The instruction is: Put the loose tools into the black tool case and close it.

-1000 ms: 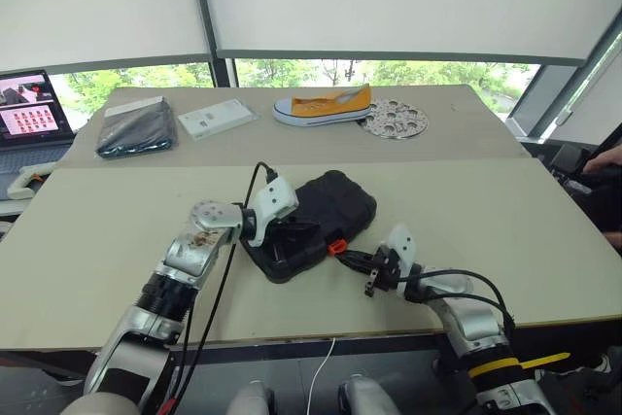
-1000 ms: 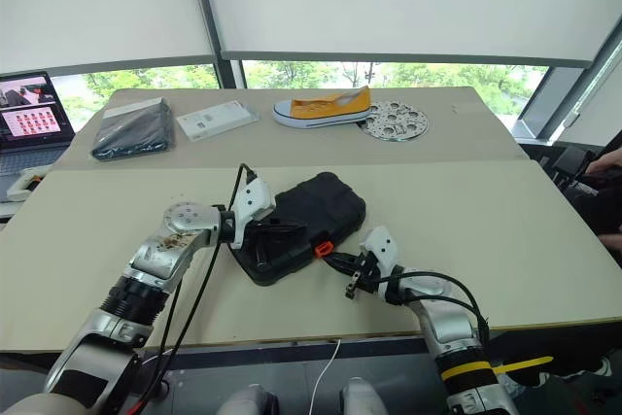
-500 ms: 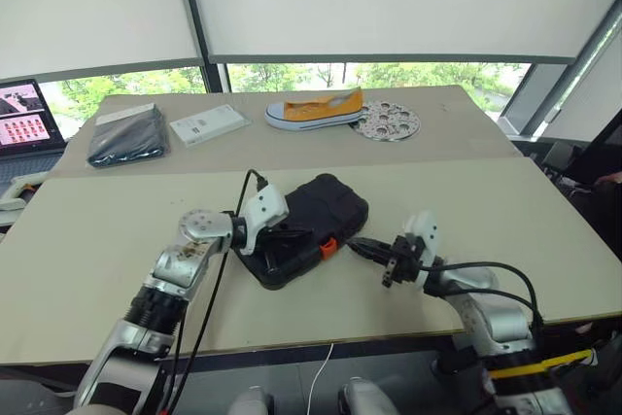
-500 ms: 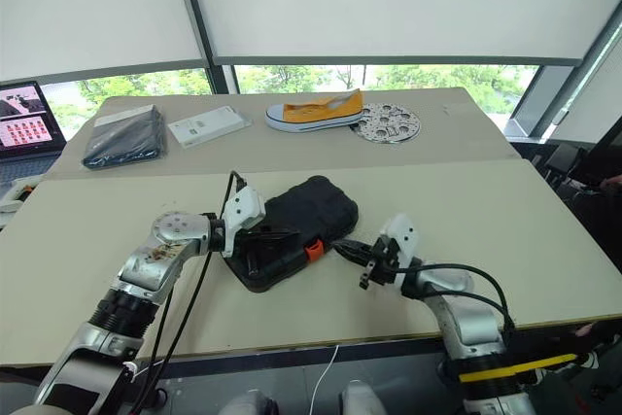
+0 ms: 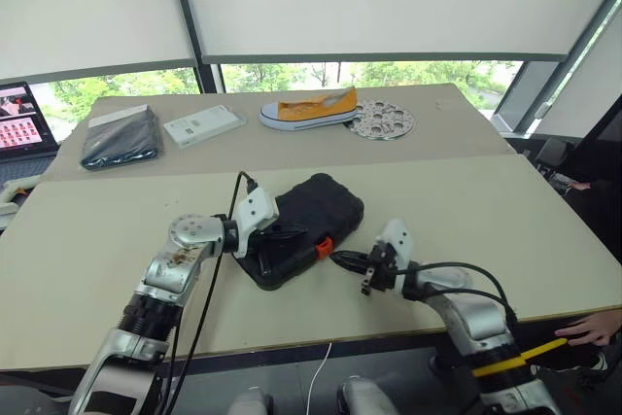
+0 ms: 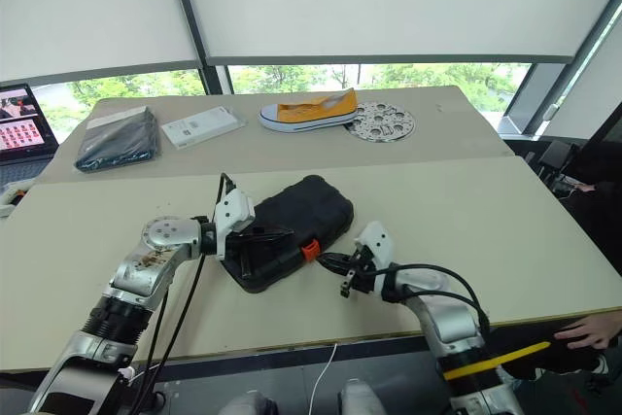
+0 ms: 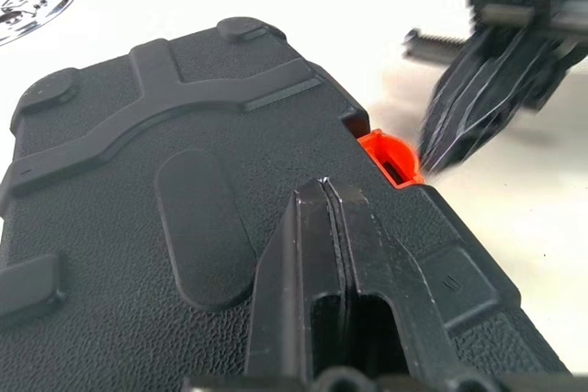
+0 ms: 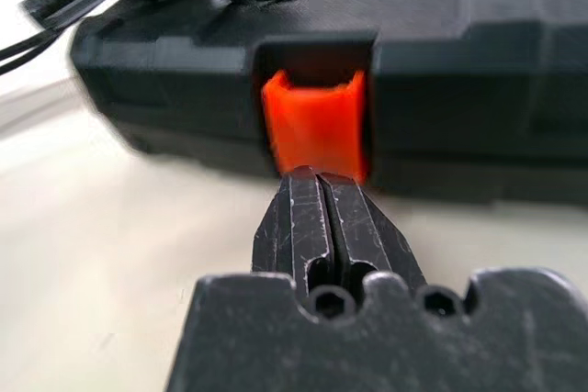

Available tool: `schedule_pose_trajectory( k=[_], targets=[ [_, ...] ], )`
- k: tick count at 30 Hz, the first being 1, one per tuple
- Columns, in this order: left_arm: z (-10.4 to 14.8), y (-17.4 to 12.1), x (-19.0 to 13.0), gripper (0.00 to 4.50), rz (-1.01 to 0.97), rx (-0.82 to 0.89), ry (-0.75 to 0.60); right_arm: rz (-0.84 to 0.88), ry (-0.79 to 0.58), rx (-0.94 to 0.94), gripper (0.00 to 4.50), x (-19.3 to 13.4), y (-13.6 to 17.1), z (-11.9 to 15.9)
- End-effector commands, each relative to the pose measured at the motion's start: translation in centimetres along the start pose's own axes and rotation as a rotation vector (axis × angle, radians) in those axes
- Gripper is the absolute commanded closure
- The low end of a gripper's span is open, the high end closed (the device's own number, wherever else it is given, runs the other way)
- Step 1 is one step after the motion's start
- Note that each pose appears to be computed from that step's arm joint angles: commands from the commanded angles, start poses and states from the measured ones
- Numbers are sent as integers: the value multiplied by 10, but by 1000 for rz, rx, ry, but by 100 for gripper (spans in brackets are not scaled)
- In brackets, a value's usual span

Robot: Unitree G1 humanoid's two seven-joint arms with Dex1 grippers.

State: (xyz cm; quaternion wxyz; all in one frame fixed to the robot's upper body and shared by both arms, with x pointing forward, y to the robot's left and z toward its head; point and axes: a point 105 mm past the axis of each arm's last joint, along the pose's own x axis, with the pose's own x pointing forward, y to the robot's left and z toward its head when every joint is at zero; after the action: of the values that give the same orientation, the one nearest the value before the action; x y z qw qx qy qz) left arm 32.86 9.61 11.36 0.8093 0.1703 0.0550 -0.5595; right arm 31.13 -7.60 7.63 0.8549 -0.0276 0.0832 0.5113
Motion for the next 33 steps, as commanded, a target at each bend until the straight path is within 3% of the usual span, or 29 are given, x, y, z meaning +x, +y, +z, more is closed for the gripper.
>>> schedule_pose_trajectory(
  k=[1,7,9,10,11,12,16,21,23,26,33],
  targets=[
    [-35,-13,1,448,-12,-140,75,-2,-58,-47,450,7,-5,16],
    [-22,-7,-15,448,37,-137,-35,27,-17,-78,450,-12,-3,12],
    [4,9,-29,397,148,-74,-198,58,-62,-78,450,-27,1,22],
    [14,14,-45,382,183,-48,-257,52,-82,-107,421,-40,1,28],
    [20,16,-64,332,204,-2,-273,52,-89,-163,388,-56,2,35],
    [22,16,-81,318,218,33,-255,44,-88,-218,380,-69,2,40],
    [19,23,-136,180,369,106,-176,-34,-78,-437,249,-109,-1,53],
    [-34,9,-199,2,517,82,77,-96,29,-636,62,-145,-19,42],
    [-58,0,-220,0,578,53,176,-107,42,-656,3,-154,-28,39],
    [-75,-14,-232,0,600,25,250,-146,24,-637,3,-163,-44,41],
    [-65,-16,-220,0,625,89,219,-155,47,-678,3,-165,-63,38]
  ],
)
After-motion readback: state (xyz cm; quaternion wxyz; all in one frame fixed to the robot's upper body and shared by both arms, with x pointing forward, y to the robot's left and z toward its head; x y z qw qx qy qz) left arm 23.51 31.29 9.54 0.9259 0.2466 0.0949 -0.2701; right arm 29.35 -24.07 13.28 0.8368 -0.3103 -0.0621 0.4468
